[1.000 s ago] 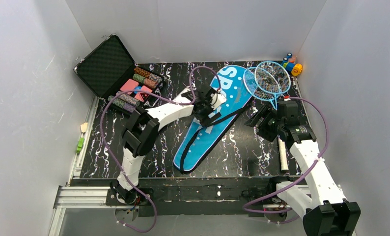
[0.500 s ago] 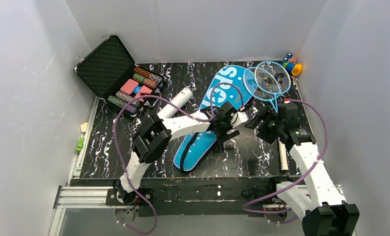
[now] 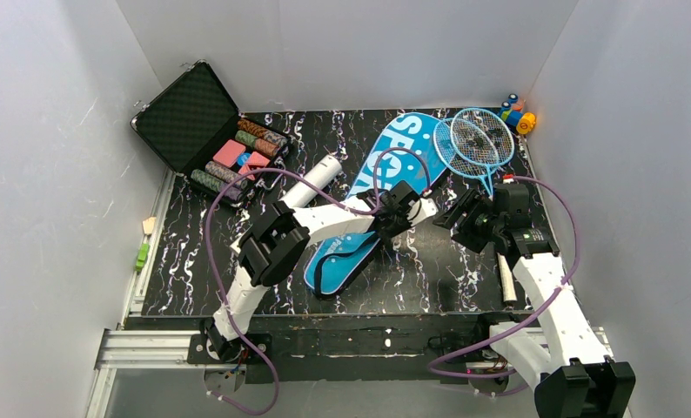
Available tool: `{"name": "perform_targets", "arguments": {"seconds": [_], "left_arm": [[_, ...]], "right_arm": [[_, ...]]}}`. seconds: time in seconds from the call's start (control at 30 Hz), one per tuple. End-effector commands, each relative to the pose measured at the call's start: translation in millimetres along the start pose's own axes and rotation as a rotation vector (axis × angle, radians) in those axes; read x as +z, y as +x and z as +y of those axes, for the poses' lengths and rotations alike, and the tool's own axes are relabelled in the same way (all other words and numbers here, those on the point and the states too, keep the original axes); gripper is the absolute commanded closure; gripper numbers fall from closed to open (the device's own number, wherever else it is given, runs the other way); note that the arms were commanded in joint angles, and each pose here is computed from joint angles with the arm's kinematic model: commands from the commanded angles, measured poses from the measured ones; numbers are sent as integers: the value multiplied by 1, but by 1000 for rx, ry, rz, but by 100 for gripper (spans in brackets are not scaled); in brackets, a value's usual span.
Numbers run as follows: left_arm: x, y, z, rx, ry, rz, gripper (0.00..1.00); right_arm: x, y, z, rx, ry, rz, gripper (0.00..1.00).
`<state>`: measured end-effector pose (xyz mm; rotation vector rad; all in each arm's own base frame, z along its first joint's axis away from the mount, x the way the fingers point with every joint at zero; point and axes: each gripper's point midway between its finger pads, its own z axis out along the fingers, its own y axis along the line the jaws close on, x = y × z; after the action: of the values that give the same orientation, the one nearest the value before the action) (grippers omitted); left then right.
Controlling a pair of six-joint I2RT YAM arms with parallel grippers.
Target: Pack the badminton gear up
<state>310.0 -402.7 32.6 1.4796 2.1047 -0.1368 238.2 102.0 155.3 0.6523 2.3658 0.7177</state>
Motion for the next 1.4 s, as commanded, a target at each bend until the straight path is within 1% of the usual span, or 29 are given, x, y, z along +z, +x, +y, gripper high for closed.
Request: {"name": "perform_targets", "arguments": {"seconds": [0.0,0.13,0.3,0.37,0.57,0.67,0.77,0.97,1.07,1.2,1.37], "left_arm": [[-11,-17,13,-8,-40,-43,100],[-21,-18,21,-33,-63,-45,100],[-52,-25,45,-106,-126,-75,100],[-69,-27,56,-144,-155,-83,100],[-146,-37,97,-315,-182,-197,100],[-179,-39,109,-375,-161,-244,100],[-201,-38,113,-398,-155,-264,100],[-220,-28,115,-437,-149,-258,100],[-230,-24,113,-441,-153,-265,100],[-234,-16,106,-449,-135,-265,100],[-235,-9,99,-445,-120,-257,100]], "right_arm": [[1,-4,8,-5,-53,-20,26],[2,-3,9,-3,-63,-15,27],[7,-1,8,-4,-70,-7,27],[10,-2,8,-3,-73,-9,25],[17,-7,13,-7,-95,-11,20],[21,-9,25,-6,-147,4,16],[26,-10,37,-10,-190,28,15],[38,-15,66,-44,-216,64,13],[40,-21,92,2,-286,85,13],[48,-23,126,61,-339,104,12],[73,-17,145,110,-336,145,12]]}}
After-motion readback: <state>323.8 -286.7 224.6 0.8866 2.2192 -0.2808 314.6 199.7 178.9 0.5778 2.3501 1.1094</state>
